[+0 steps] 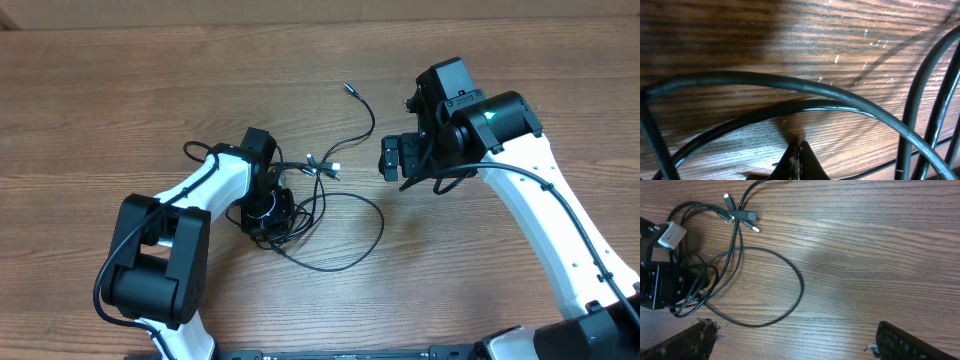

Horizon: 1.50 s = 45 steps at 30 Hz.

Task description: Untangle cables

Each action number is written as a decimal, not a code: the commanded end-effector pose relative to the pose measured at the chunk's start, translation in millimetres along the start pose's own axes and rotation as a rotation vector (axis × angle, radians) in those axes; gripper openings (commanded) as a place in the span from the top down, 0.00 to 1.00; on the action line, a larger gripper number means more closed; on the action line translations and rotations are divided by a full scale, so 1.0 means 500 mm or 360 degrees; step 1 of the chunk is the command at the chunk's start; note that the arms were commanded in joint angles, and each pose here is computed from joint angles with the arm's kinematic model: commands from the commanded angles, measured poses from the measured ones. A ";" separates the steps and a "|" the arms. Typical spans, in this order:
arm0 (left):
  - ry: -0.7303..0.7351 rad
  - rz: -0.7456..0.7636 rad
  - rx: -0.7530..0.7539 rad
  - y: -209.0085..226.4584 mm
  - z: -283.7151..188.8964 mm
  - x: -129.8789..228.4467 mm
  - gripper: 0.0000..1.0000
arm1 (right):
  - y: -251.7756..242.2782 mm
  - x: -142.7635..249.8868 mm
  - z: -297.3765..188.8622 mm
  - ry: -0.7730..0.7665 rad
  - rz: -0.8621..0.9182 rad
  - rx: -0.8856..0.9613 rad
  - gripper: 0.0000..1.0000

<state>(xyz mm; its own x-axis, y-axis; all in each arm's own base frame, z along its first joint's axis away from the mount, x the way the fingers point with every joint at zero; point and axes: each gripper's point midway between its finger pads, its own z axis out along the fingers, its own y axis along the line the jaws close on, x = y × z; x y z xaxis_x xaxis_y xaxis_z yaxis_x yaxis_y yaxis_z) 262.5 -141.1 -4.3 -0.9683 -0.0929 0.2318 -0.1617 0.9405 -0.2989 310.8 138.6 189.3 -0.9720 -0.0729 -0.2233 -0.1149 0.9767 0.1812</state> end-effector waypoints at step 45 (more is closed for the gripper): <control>-0.0049 0.0172 -0.0018 -0.057 -0.162 0.037 0.96 | 0.000 -0.013 -0.009 -0.0037 0.0017 0.0001 0.00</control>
<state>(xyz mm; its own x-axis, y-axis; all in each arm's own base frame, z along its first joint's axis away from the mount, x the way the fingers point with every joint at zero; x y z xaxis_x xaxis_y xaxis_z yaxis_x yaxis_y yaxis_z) 275.8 -145.1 84.8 -0.9884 -0.0373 0.1474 -0.0853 0.9387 -0.3341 310.7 138.6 189.2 -0.9722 -0.0726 -0.2224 -0.1144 0.9767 0.1814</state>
